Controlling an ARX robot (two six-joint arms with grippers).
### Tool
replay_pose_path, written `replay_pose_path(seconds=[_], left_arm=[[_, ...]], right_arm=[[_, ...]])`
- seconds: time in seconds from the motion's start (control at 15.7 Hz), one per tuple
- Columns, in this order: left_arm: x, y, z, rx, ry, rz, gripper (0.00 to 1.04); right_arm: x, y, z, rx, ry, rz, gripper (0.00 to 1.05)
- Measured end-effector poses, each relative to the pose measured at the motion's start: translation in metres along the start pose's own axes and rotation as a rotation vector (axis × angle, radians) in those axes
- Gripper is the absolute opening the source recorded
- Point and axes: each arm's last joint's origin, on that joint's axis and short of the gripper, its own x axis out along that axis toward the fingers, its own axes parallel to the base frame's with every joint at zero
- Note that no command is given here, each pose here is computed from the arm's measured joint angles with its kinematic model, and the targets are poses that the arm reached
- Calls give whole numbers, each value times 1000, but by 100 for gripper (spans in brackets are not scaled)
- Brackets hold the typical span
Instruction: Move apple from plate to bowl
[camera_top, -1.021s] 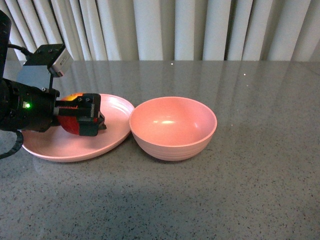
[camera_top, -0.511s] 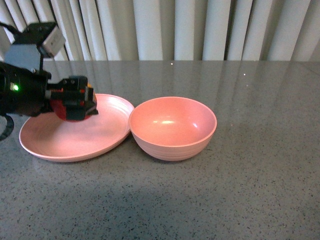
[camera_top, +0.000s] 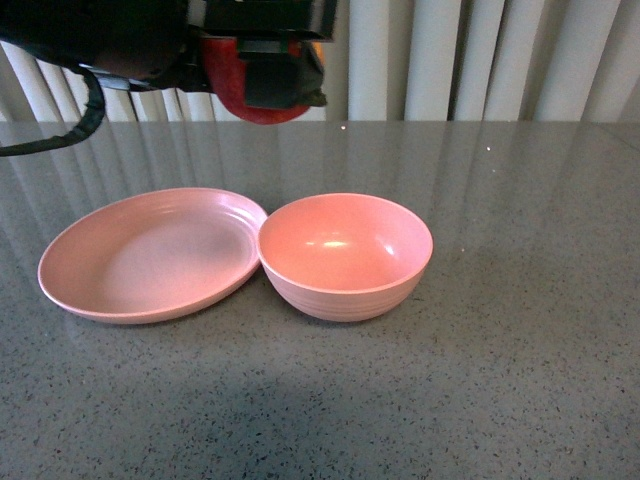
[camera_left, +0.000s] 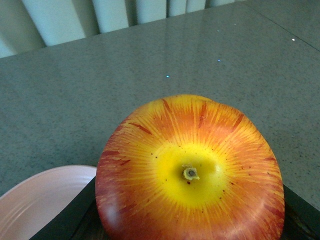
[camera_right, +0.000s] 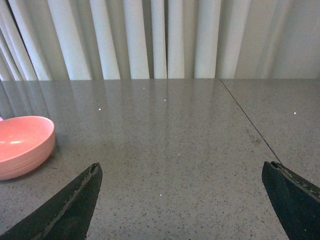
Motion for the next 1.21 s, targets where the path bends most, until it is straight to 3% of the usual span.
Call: replay_pose_path(seconds=[0.57, 1.21], left_arm=[[40, -39, -37, 8, 152, -73, 68], [64, -41, -49, -20, 223, -72, 68]], right_arm=[[0, 0, 0, 0, 0, 0, 98], [0, 0, 0, 0, 0, 0, 98]])
